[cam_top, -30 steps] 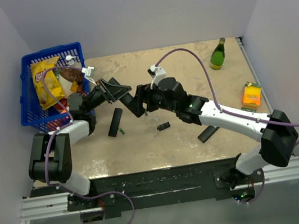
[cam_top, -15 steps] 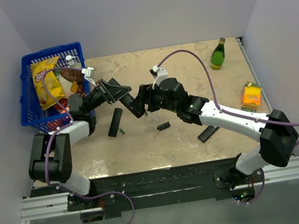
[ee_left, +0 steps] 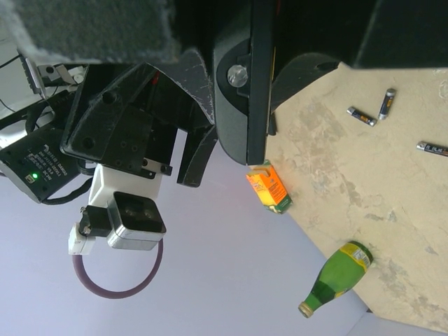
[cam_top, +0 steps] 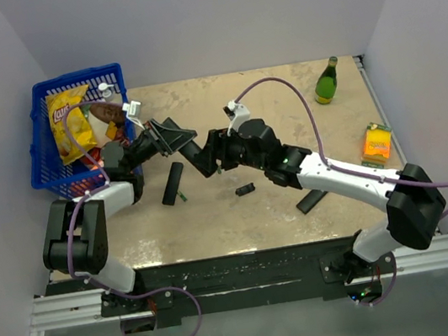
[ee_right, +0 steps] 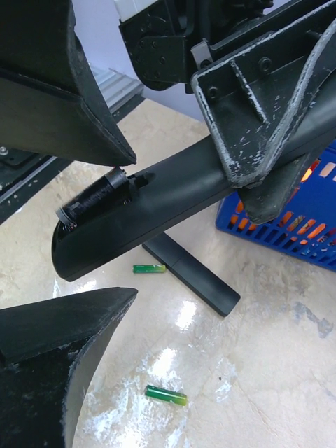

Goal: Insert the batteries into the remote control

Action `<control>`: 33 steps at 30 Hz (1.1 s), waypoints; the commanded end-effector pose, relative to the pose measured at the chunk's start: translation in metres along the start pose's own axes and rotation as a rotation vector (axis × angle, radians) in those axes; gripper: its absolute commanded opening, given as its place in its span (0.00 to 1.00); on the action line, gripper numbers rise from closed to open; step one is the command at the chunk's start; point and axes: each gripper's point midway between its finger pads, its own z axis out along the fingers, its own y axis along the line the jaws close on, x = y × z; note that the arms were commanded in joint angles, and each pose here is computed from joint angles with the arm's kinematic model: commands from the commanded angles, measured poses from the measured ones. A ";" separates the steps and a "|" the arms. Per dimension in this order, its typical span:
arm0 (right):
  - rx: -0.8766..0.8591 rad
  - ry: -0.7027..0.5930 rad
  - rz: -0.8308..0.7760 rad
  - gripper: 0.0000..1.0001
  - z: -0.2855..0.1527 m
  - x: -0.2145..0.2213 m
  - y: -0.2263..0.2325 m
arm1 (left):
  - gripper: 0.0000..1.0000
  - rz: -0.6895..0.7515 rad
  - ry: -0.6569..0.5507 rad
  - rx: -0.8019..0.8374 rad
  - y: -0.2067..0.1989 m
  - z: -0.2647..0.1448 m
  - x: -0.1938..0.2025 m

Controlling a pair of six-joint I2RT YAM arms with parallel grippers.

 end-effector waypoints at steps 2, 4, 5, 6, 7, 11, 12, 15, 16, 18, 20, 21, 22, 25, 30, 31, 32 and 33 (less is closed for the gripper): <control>-0.012 -0.028 0.023 0.71 -0.003 -0.003 0.000 | 0.00 0.067 -0.034 0.073 -0.019 -0.001 -0.007; -0.007 -0.026 0.030 0.71 -0.003 -0.002 -0.003 | 0.00 0.047 -0.035 0.069 -0.016 -0.002 -0.006; 0.007 -0.045 0.034 0.71 -0.004 -0.006 -0.006 | 0.00 0.026 -0.041 0.070 -0.017 -0.002 -0.006; 0.015 -0.045 0.038 0.71 -0.004 -0.005 -0.009 | 0.00 0.016 -0.044 0.072 -0.017 -0.002 -0.006; 0.020 -0.051 0.045 0.71 -0.005 -0.007 -0.010 | 0.00 0.004 -0.047 0.070 -0.015 -0.003 -0.005; 0.029 -0.070 0.055 0.71 -0.005 -0.011 -0.015 | 0.00 -0.050 -0.042 0.056 -0.009 -0.003 -0.001; 0.038 -0.074 0.054 0.71 -0.004 -0.012 -0.018 | 0.00 -0.062 -0.044 0.046 -0.006 -0.003 0.000; 0.057 -0.082 0.053 0.71 -0.001 -0.014 -0.025 | 0.00 -0.074 -0.050 0.017 0.002 -0.003 0.000; 0.063 -0.086 0.048 0.71 0.000 -0.016 -0.028 | 0.00 -0.074 -0.039 -0.010 0.010 0.000 -0.001; 0.065 -0.075 0.041 0.71 0.006 -0.015 -0.032 | 0.00 -0.088 -0.031 -0.057 0.022 0.005 -0.004; 0.075 -0.076 0.022 0.71 0.011 -0.017 -0.037 | 0.00 -0.027 -0.031 -0.111 0.038 0.011 -0.009; 0.080 -0.078 0.019 0.71 0.013 -0.018 -0.039 | 0.00 -0.047 -0.009 -0.171 0.054 0.016 -0.012; 0.094 -0.078 0.014 0.71 0.017 -0.018 -0.046 | 0.00 0.026 0.006 -0.200 0.065 0.017 -0.014; 0.120 -0.084 -0.029 0.71 0.019 -0.026 -0.054 | 0.00 0.093 0.041 -0.293 0.098 0.022 -0.021; 0.142 0.001 -0.118 0.71 0.000 -0.014 -0.058 | 0.00 0.165 0.045 -0.371 0.106 0.022 -0.035; 0.149 0.007 -0.136 0.71 -0.004 -0.012 -0.061 | 0.00 0.214 0.049 -0.381 0.104 0.021 -0.039; 0.161 0.019 -0.146 0.71 -0.012 -0.010 -0.063 | 0.00 0.240 0.045 -0.400 0.103 0.021 -0.044; 0.173 0.035 -0.155 0.71 -0.016 -0.005 -0.066 | 0.00 0.257 0.053 -0.411 0.095 0.021 -0.048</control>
